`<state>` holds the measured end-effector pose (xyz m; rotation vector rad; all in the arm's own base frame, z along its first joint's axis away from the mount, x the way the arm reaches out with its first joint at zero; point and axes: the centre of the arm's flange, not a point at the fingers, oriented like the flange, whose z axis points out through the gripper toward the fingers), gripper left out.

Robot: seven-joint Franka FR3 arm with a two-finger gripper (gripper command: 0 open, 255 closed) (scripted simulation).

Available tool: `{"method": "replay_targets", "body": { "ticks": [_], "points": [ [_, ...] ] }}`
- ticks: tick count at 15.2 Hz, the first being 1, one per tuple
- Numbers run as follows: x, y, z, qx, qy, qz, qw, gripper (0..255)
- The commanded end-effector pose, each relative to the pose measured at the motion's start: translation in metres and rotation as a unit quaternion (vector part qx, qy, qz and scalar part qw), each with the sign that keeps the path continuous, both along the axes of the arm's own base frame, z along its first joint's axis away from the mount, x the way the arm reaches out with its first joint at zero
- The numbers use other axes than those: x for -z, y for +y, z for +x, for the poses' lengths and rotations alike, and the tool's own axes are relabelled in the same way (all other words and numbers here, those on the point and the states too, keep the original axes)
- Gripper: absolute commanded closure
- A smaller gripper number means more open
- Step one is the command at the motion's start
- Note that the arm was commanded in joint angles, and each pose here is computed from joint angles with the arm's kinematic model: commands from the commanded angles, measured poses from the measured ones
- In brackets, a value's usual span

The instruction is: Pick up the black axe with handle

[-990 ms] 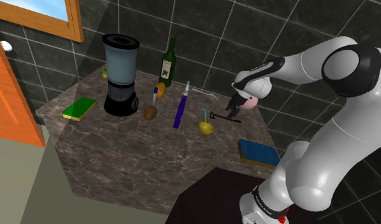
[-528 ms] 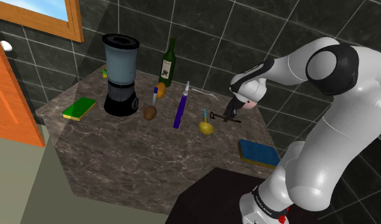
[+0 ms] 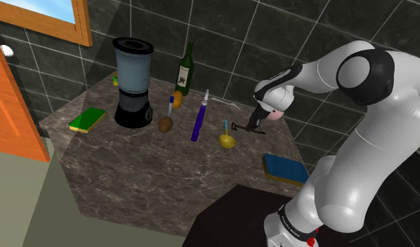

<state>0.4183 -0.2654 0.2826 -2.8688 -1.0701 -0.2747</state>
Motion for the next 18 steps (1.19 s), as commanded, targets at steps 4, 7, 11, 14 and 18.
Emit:
{"method": "replay_targets", "body": {
  "ticks": [4,7,11,14,18],
  "points": [
    [-0.010,0.004,-0.005,-0.002,0.008,0.002,1.0000,255],
    [-0.026,0.004,-0.005,-0.002,0.008,0.002,1.0000,255],
    [-0.047,0.004,-0.005,-0.002,0.008,0.002,1.0000,255],
    [-0.062,0.004,-0.005,-0.002,0.008,0.002,1.0000,255],
    [-0.074,0.004,-0.005,-0.002,0.008,0.002,1.0000,255]
  ]
}}
